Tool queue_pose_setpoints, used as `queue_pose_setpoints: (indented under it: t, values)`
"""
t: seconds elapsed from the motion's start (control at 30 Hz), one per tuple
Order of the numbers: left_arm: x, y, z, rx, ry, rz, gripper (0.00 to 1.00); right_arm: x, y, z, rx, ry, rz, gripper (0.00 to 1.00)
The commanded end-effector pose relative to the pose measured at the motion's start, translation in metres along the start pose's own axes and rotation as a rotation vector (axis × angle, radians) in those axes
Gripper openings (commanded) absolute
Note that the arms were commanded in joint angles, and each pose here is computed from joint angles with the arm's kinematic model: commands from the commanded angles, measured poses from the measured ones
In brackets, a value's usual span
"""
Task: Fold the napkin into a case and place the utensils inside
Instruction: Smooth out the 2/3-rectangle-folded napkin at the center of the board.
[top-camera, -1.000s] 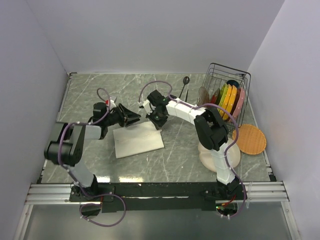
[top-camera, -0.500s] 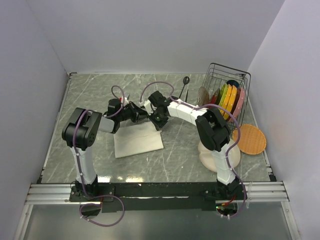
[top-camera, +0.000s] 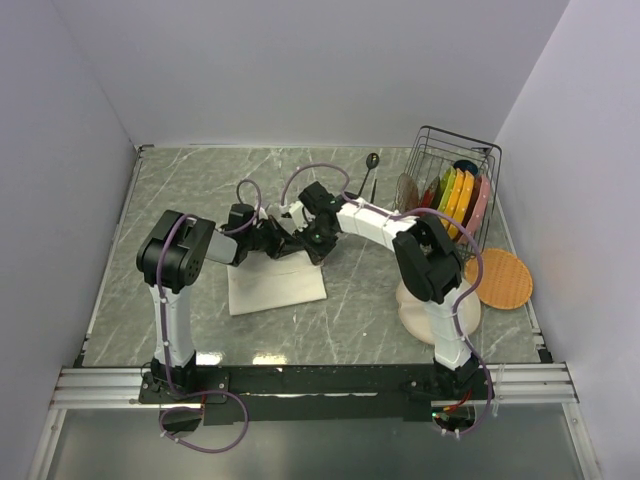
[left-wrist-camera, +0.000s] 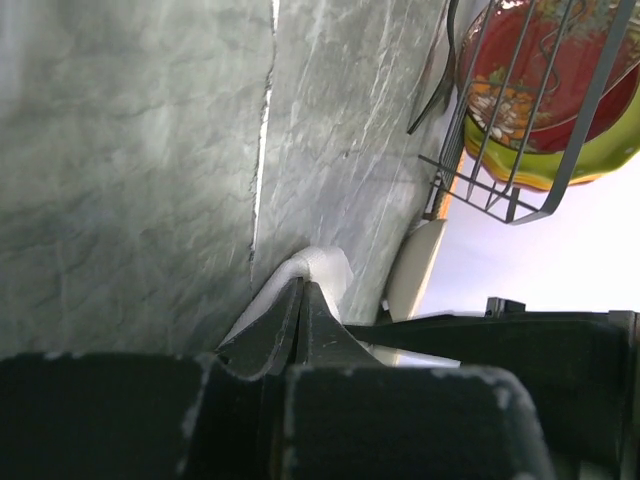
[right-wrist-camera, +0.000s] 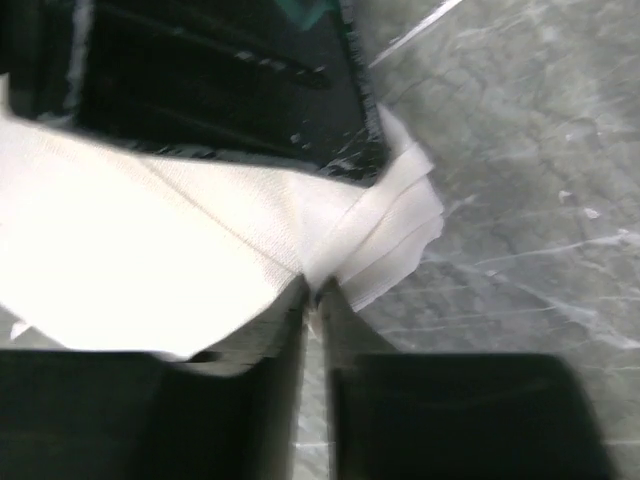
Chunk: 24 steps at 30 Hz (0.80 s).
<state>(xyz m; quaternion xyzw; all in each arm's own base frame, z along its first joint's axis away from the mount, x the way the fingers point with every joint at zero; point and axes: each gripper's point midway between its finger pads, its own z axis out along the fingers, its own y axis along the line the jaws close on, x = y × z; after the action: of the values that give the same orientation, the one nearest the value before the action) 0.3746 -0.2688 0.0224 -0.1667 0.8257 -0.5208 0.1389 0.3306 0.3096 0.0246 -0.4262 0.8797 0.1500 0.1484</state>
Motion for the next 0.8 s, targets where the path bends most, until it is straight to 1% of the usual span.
queue_pose_setpoints:
  t: [0.0,0.07,0.17,0.2,0.23,0.27,0.3,0.37,0.5,0.63,0.73,0.77]
  values:
    - [0.011,0.062,0.004,-0.200,0.010,-0.020,0.01,-0.024,0.014,-0.060,-0.113,-0.083,0.050,0.36]
    - [0.010,0.064,0.004,-0.209,0.005,-0.014,0.01,-0.033,0.008,-0.078,-0.148,-0.116,0.107,0.38]
    - [0.011,0.066,0.003,-0.219,0.007,-0.015,0.01,-0.051,0.007,-0.096,-0.241,-0.175,0.212,0.38]
    - [0.011,0.066,0.003,-0.220,0.008,-0.010,0.01,-0.054,0.001,-0.096,-0.264,-0.187,0.275,0.37]
    - [0.012,0.066,0.003,-0.218,0.012,-0.010,0.01,-0.056,0.000,-0.096,-0.288,-0.199,0.304,0.36]
    - [0.012,0.067,0.003,-0.219,0.012,-0.010,0.01,-0.062,-0.002,-0.095,-0.305,-0.223,0.324,0.32]
    - [0.013,0.067,0.003,-0.220,0.014,-0.009,0.01,-0.060,-0.005,-0.088,-0.322,-0.214,0.377,0.30]
    - [0.012,0.067,0.003,-0.224,0.015,-0.003,0.01,-0.063,-0.004,-0.081,-0.344,-0.216,0.404,0.26]
    - [0.011,0.067,0.003,-0.224,0.014,0.005,0.01,-0.061,-0.003,-0.059,-0.380,-0.185,0.492,0.21]
    - [0.010,0.069,0.005,-0.231,0.018,0.008,0.01,-0.056,0.005,-0.048,-0.398,-0.170,0.507,0.21]
    - [0.010,0.070,0.005,-0.235,0.019,0.013,0.01,-0.047,0.005,-0.038,-0.377,-0.140,0.520,0.24]
    - [0.010,0.070,0.005,-0.234,0.019,0.014,0.01,-0.041,0.005,-0.033,-0.365,-0.124,0.523,0.28]
